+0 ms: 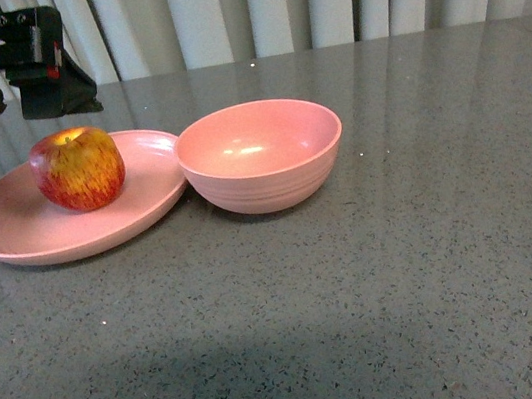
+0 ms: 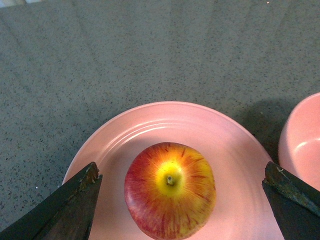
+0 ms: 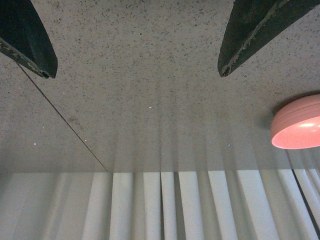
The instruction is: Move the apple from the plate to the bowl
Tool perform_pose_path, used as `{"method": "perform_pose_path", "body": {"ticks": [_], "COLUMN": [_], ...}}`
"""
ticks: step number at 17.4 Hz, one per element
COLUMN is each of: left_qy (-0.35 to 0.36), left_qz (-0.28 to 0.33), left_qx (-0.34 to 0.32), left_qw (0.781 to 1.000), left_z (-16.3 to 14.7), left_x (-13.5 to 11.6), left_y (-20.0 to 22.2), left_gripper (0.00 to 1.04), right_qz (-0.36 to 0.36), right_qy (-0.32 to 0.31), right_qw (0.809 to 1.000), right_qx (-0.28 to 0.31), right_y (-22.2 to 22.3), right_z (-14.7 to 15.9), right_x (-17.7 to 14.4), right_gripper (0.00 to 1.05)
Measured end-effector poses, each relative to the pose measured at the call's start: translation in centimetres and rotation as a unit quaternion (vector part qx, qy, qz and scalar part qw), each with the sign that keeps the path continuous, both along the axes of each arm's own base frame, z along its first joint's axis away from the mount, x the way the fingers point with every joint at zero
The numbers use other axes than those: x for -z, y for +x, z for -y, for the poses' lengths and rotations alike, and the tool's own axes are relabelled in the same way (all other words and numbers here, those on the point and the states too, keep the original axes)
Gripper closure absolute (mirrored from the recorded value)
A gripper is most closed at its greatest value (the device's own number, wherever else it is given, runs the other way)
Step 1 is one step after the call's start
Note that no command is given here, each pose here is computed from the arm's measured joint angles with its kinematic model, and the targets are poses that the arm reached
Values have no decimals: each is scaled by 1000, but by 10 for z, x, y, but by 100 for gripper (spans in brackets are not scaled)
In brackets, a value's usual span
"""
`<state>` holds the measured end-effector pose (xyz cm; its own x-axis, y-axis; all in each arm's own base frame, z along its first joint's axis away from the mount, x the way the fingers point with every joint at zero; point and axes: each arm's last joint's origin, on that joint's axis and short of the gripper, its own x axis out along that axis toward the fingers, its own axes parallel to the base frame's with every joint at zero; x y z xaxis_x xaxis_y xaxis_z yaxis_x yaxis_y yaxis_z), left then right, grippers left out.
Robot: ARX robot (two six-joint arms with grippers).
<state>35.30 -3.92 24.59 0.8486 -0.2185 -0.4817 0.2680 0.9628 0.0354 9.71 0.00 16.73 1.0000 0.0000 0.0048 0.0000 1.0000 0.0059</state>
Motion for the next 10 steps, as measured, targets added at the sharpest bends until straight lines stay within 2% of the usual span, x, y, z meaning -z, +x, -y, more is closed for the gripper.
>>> {"method": "perform_pose_path", "body": {"ticks": [6,10], "left_qy": [-16,-11], "left_qz": [-53,-63], "left_qx": [3,-5], "left_qw": [998,998], "left_z": [2,2], "left_x": [19,27], "left_y": [12,16], "left_gripper": [7,7], "right_qz": [0,0], "right_qy": [0,0], "right_qw": [1000,1000], "right_qx": [0,0], "right_y": [0,0], "right_z": [0,0], "right_x": [0,0], "right_gripper": [7,7]}}
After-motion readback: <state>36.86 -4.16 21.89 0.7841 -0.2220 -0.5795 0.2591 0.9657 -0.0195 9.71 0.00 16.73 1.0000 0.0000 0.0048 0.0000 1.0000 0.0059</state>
